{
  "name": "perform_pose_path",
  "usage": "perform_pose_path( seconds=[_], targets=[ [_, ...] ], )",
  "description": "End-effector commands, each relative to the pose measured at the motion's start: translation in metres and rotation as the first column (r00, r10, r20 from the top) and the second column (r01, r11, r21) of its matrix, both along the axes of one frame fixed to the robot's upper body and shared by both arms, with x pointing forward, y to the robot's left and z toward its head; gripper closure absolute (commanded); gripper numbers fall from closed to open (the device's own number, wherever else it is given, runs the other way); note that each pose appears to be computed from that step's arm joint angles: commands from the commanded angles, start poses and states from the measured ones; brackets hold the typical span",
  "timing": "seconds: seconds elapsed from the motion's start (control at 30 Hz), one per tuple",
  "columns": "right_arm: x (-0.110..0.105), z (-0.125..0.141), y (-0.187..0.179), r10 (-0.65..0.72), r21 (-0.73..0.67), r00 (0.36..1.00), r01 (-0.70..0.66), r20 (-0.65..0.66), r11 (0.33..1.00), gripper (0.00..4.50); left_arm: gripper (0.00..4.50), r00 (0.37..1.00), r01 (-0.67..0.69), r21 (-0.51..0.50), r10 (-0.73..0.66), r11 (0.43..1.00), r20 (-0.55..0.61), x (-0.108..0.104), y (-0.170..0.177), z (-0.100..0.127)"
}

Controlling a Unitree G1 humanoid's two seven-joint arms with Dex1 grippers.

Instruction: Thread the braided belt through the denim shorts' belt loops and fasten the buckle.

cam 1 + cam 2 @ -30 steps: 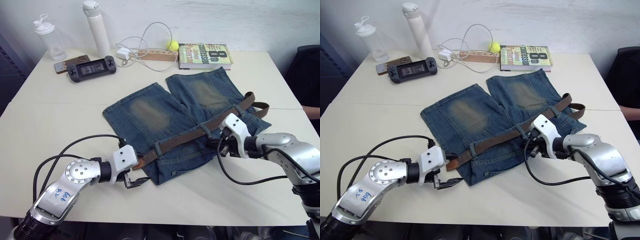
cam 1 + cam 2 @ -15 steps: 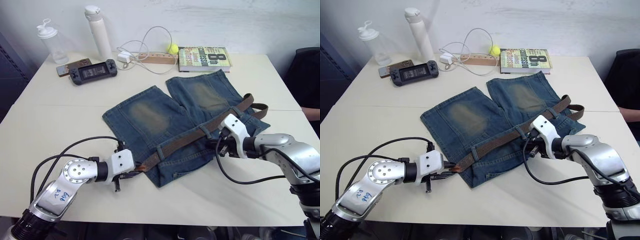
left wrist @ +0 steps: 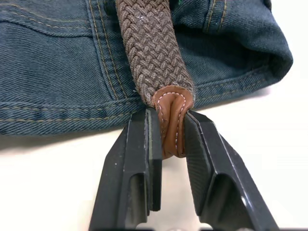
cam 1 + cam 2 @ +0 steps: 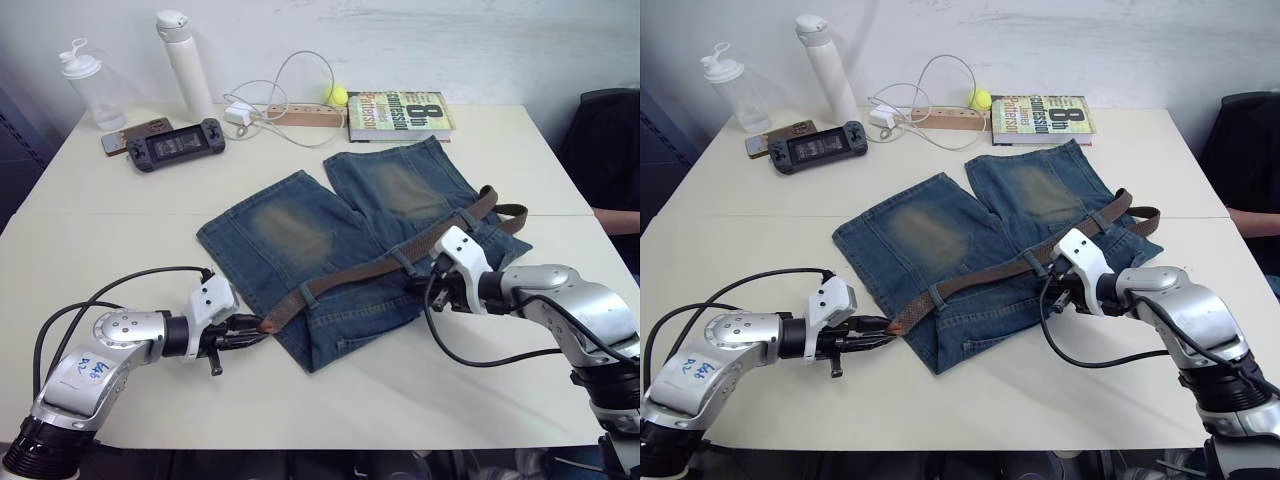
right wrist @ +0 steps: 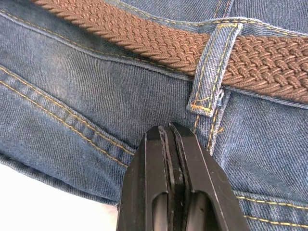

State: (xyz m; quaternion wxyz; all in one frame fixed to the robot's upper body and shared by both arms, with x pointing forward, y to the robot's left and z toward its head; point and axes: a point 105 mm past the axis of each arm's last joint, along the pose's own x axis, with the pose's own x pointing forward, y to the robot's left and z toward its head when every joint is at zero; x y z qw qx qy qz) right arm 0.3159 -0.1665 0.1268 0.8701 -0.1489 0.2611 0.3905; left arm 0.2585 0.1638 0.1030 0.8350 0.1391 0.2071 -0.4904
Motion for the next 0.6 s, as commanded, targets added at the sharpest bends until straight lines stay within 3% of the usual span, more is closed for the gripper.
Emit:
perform_pose_path(
  seconds=[0.03,0.13,0.17,0.23,0.33,0.47,0.6],
  targets=[
    [0.002,-0.006,-0.007,-0.032,-0.036,0.999,0.032,-0.010,0.999,4.50,1.52,0.999,-0.028,0.010,0.028,1.000,0.045,0.003,0.009,0.008],
    [0.002,-0.008,-0.005,-0.025,-0.037,1.000,0.024,-0.015,0.999,4.50,0.24,0.999,-0.031,-0.007,0.031,0.999,0.031,-0.002,0.014,0.009],
    [0.002,-0.008,-0.005,-0.022,-0.038,1.000,0.021,-0.016,0.999,4.50,0.05,0.999,-0.027,-0.016,0.027,1.000,0.025,-0.004,0.014,0.010],
    [0.002,-0.008,-0.004,-0.018,-0.039,1.000,0.018,-0.017,0.999,4.50,0.05,0.999,-0.019,-0.034,0.020,0.999,0.025,-0.007,0.014,0.012],
    [0.002,-0.008,-0.003,-0.014,-0.039,1.000,0.013,-0.018,0.999,4.50,0.05,0.989,0.070,-0.074,-0.059,0.995,0.137,-0.014,0.002,0.026],
    [0.002,-0.008,-0.003,-0.011,-0.039,1.000,0.010,-0.018,0.999,4.50,0.05,0.954,0.143,0.096,-0.163,0.985,0.252,-0.025,0.003,0.010],
    [0.003,-0.007,-0.003,-0.015,-0.038,1.000,0.014,-0.015,0.999,4.50,0.05,0.923,0.135,0.221,-0.203,0.966,0.327,-0.023,0.004,-0.008]
  ],
)
